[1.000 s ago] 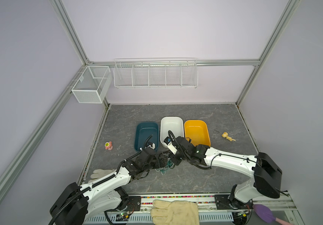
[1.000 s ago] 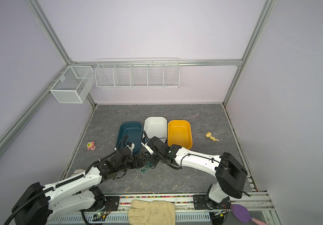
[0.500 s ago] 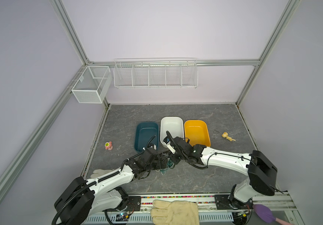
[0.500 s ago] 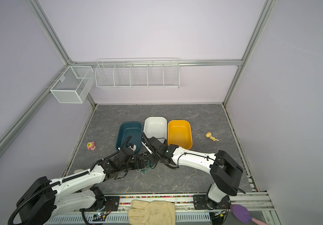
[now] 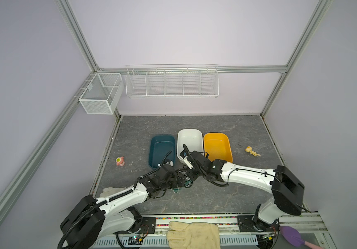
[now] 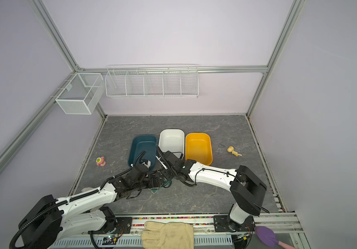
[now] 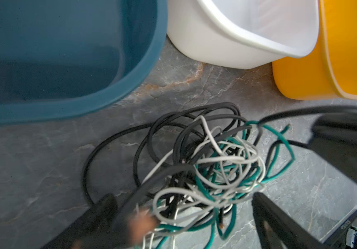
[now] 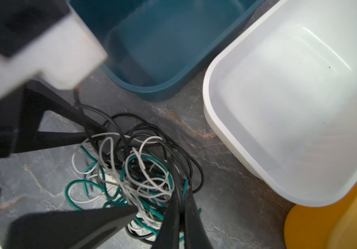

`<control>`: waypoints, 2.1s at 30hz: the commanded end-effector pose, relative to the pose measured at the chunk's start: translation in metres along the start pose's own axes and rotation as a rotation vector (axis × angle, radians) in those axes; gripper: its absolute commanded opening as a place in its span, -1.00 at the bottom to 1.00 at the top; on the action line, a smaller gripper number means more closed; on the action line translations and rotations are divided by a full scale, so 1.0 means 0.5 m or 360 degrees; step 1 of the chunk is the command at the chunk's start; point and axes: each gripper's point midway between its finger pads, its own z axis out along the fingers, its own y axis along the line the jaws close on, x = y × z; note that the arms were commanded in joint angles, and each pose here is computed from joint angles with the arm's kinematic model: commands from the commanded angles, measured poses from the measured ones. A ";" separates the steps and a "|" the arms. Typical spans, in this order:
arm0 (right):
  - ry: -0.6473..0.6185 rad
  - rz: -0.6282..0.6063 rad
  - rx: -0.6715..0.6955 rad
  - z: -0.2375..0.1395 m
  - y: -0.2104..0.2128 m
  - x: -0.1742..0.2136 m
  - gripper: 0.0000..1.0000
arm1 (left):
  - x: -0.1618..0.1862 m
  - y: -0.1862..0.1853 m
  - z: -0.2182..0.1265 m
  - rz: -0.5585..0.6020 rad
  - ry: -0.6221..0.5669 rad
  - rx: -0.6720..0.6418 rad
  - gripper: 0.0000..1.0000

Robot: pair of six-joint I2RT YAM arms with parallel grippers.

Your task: Untangle the cables

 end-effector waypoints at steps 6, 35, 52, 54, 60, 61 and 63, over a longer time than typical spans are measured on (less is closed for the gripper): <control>-0.0188 0.0067 -0.0179 -0.099 0.031 -0.048 -0.87 | 0.021 0.030 0.007 -0.0036 -0.0005 -0.0046 0.95; -0.0643 0.0128 -0.0407 -0.418 0.040 -0.155 -0.87 | 0.061 0.079 0.029 -0.0053 0.0035 -0.0123 0.95; -0.0830 0.0074 -0.0428 -0.555 0.030 -0.191 -0.87 | 0.070 0.098 0.031 -0.0020 0.0050 -0.0187 0.95; -0.0848 0.0071 -0.0400 -0.573 0.022 -0.196 -0.87 | 0.070 0.099 0.031 -0.0016 0.0053 -0.0190 0.95; -0.0875 0.0044 -0.0310 -0.616 0.000 -0.202 -0.87 | 0.073 0.102 0.038 -0.0003 0.0069 -0.0206 0.96; -0.0878 0.0043 -0.0306 -0.623 -0.002 -0.202 -0.87 | 0.073 0.102 0.039 -0.0001 0.0073 -0.0208 0.96; -0.0889 0.0042 -0.0302 -0.635 -0.004 -0.204 -0.87 | 0.075 0.102 0.043 0.0002 0.0080 -0.0210 0.96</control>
